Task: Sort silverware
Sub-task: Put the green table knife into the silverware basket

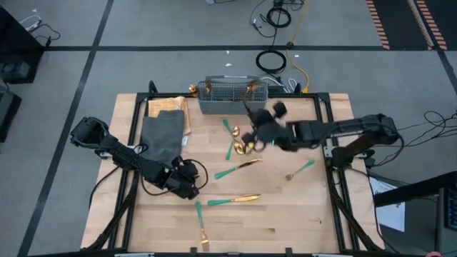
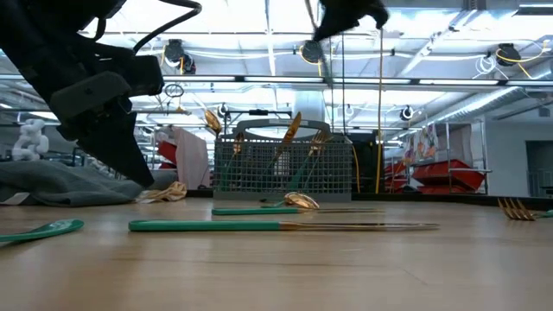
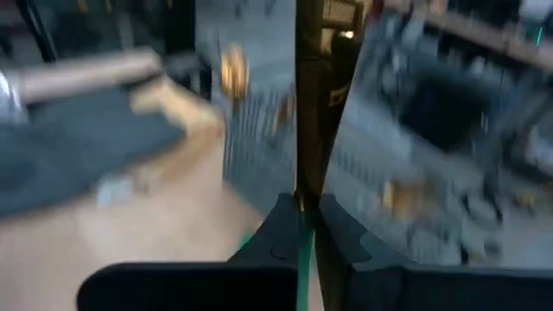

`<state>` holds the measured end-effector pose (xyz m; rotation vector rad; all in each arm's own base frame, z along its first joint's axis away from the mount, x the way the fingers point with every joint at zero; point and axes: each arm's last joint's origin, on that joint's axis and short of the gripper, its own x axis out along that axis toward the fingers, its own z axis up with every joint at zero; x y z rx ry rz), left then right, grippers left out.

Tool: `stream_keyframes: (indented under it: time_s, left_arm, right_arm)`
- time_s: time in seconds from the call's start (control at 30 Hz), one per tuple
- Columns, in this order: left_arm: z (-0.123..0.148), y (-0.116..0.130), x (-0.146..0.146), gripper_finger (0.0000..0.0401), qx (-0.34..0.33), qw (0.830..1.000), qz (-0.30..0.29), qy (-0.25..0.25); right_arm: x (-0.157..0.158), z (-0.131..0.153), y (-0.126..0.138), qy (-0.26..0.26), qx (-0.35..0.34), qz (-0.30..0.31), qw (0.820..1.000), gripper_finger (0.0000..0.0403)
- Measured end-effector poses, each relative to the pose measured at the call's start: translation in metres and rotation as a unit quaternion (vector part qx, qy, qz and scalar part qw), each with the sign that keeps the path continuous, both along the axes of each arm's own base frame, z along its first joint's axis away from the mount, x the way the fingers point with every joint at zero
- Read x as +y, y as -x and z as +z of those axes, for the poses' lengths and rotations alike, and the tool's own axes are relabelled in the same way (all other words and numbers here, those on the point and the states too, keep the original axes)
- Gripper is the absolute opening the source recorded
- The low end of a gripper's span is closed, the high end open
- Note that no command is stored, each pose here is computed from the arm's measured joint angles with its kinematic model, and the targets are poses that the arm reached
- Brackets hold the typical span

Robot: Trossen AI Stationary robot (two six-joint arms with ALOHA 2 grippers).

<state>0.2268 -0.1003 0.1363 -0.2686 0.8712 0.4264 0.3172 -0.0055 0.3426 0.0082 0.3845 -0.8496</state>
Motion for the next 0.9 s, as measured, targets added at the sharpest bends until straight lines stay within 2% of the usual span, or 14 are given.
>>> stream_keyframes:
  time_s: [0.17, 0.37, 0.63, 0.9]
  left_arm:
    - [0.000, 0.000, 0.000, 0.0058, -0.004, 1.000, 0.004, -0.008]
    - [0.000, 0.000, 0.001, 0.0058, -0.006, 1.000, 0.007, -0.012]
    - [0.001, 0.000, 0.001, 0.0058, -0.008, 1.000, 0.008, -0.010]
    - [0.001, 0.000, 0.001, 0.0058, -0.008, 1.000, 0.008, -0.010]
  right_arm:
    - [-0.041, 0.017, -0.013, 0.054, -0.097, 0.052, 0.992, 0.0000]
    - [-0.092, 0.002, -0.016, 0.092, -0.162, 0.063, 0.980, 0.0000]
    - [-0.155, -0.043, -0.037, 0.064, -0.196, 0.080, 0.975, 0.0000]
    - [-0.195, -0.082, -0.062, 0.027, -0.184, 0.071, 0.980, 0.0000]
